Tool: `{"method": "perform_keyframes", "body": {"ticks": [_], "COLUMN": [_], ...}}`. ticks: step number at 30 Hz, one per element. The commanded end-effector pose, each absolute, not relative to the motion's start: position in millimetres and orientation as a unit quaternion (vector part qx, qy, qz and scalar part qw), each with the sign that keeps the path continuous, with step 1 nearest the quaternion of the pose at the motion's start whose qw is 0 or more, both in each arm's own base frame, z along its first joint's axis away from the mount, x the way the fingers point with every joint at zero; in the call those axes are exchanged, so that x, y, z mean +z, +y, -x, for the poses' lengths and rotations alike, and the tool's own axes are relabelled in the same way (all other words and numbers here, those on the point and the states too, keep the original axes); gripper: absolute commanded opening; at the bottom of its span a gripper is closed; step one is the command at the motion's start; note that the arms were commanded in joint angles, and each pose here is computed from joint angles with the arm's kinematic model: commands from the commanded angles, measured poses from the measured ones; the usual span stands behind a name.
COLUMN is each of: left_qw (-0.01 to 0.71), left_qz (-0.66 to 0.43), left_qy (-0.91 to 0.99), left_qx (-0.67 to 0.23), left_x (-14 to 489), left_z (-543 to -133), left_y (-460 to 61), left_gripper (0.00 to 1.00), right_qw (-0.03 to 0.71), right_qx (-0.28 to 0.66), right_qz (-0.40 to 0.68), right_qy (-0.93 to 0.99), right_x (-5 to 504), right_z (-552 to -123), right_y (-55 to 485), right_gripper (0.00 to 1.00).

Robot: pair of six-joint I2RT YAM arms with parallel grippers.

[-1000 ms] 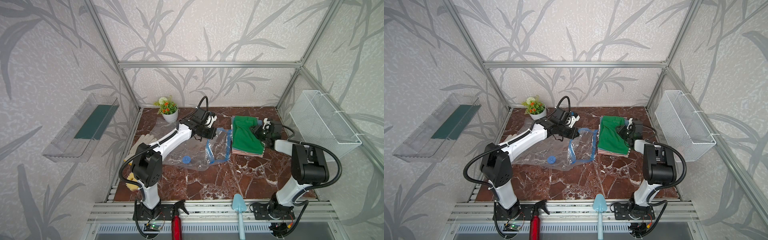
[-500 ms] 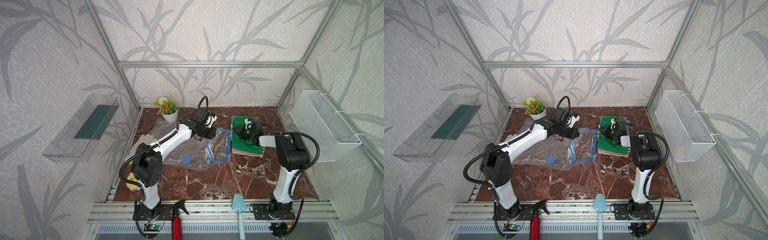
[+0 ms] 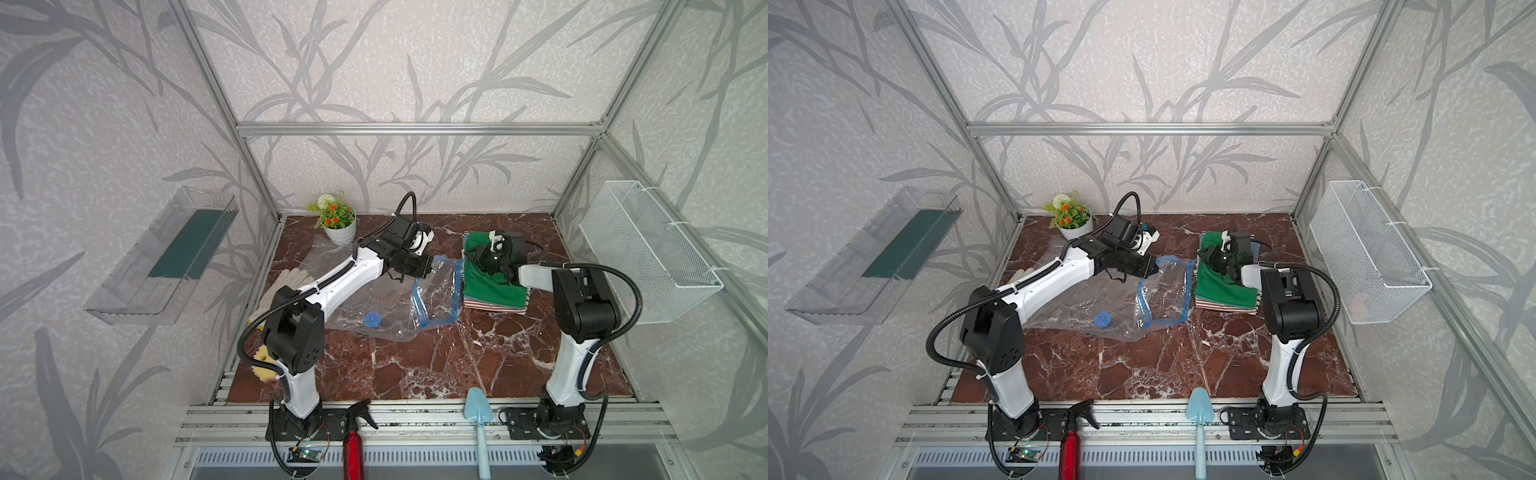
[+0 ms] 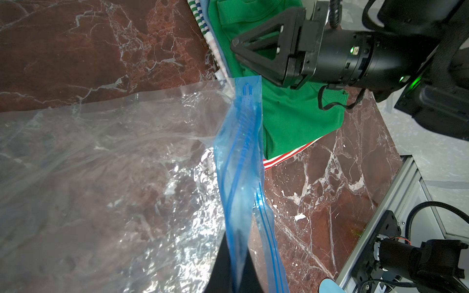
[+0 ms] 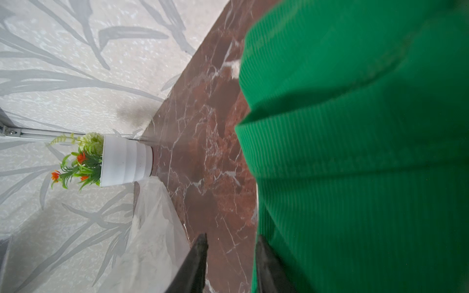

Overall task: Take the tank top out of the vacuum bag
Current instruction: Adjust the tank top.

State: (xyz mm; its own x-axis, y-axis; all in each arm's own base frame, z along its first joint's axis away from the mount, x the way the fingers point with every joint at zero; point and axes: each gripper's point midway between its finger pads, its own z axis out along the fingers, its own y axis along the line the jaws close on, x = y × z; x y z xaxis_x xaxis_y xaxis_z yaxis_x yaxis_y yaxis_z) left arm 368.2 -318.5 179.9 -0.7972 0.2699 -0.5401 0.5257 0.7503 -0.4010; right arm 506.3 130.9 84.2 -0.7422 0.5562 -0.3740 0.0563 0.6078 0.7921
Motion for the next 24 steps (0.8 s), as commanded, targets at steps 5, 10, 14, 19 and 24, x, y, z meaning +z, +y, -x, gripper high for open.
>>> {"method": "perform_keyframes", "body": {"ticks": [5, 10, 14, 19, 24], "left_qw": [0.250, 0.250, 0.253, 0.251, 0.258], "left_qz": [-0.234, -0.236, -0.239, -0.239, -0.240], "left_qy": [0.901, 0.901, 0.900, 0.901, 0.899], "left_qx": [-0.268, -0.265, -0.261, -0.262, -0.259], "left_x": [194, 193, 194, 193, 198], "left_z": [-371, -371, -371, -371, -371], "left_y": [-319, -318, -317, -318, -315], "left_gripper": [0.00, 0.00, 0.00, 0.00, 0.00], "right_qw": [0.357, 0.349, 0.349, 0.355, 0.376], "right_qx": [0.380, 0.363, 0.342, 0.347, 0.388], "right_qz": [-0.200, -0.237, -0.255, -0.264, -0.239], "right_qy": [0.829, 0.831, 0.834, 0.827, 0.807], "right_x": [99, 76, 58, 48, 77], "right_z": [-540, -557, -562, -562, -565], "right_y": [85, 53, 30, 14, 21], "right_gripper": [0.33, 0.34, 0.34, 0.34, 0.34]}}
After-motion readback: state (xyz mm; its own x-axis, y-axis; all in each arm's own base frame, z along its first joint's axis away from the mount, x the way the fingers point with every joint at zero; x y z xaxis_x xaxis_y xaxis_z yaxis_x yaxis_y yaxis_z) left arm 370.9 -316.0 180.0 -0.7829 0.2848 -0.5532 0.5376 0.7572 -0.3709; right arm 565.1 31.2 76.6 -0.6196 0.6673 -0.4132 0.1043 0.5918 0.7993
